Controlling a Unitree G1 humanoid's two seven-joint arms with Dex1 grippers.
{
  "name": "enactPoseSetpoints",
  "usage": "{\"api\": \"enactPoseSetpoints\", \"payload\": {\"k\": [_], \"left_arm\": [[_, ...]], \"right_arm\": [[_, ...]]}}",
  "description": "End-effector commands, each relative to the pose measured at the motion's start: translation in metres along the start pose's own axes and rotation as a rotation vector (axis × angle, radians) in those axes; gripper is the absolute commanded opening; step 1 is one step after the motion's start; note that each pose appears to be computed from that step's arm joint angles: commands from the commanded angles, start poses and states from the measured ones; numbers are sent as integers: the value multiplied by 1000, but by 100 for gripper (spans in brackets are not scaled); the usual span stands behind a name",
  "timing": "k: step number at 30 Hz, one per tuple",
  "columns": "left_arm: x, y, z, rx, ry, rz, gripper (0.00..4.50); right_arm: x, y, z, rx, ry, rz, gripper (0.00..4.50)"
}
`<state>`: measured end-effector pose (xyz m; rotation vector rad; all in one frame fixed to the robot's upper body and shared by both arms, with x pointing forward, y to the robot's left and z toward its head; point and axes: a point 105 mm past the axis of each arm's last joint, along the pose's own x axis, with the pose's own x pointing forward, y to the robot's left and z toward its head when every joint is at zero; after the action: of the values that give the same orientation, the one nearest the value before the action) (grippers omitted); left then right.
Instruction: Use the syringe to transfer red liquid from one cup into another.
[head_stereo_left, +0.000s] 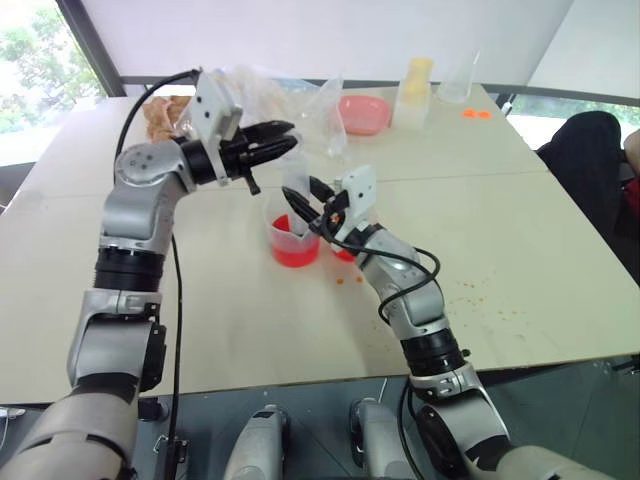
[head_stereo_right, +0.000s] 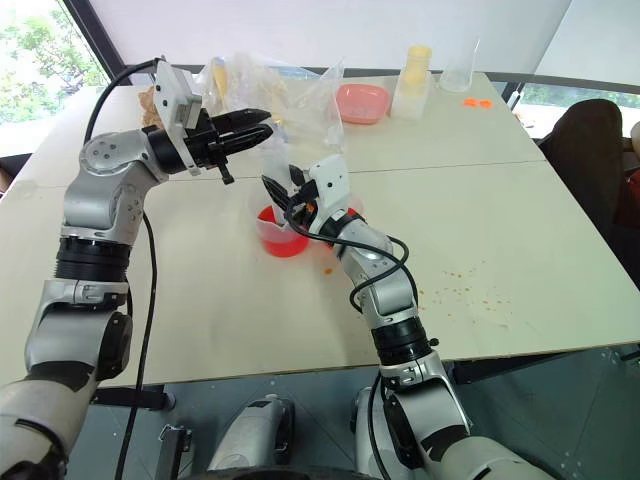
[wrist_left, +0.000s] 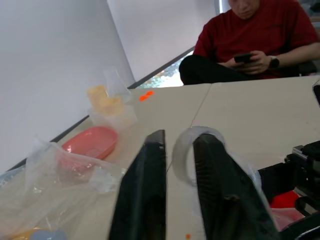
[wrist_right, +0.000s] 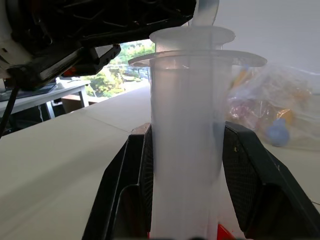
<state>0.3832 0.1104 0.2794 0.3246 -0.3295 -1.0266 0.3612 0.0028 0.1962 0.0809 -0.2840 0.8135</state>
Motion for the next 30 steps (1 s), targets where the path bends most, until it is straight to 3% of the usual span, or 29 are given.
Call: {"api": "enactPoseSetpoints", "payload": {"k": [1,21,30], "left_arm": [[2,5,10,29,-26,26,2],[10,43,47,92,-145,166,2],[15,45,52,83,-185,186,2]], "right_arm": [[10,35,5,-12,-43,128,141],[14,45,-13,0,-19,143,141],[14,43,-15,-8,-15,139,141]]}}
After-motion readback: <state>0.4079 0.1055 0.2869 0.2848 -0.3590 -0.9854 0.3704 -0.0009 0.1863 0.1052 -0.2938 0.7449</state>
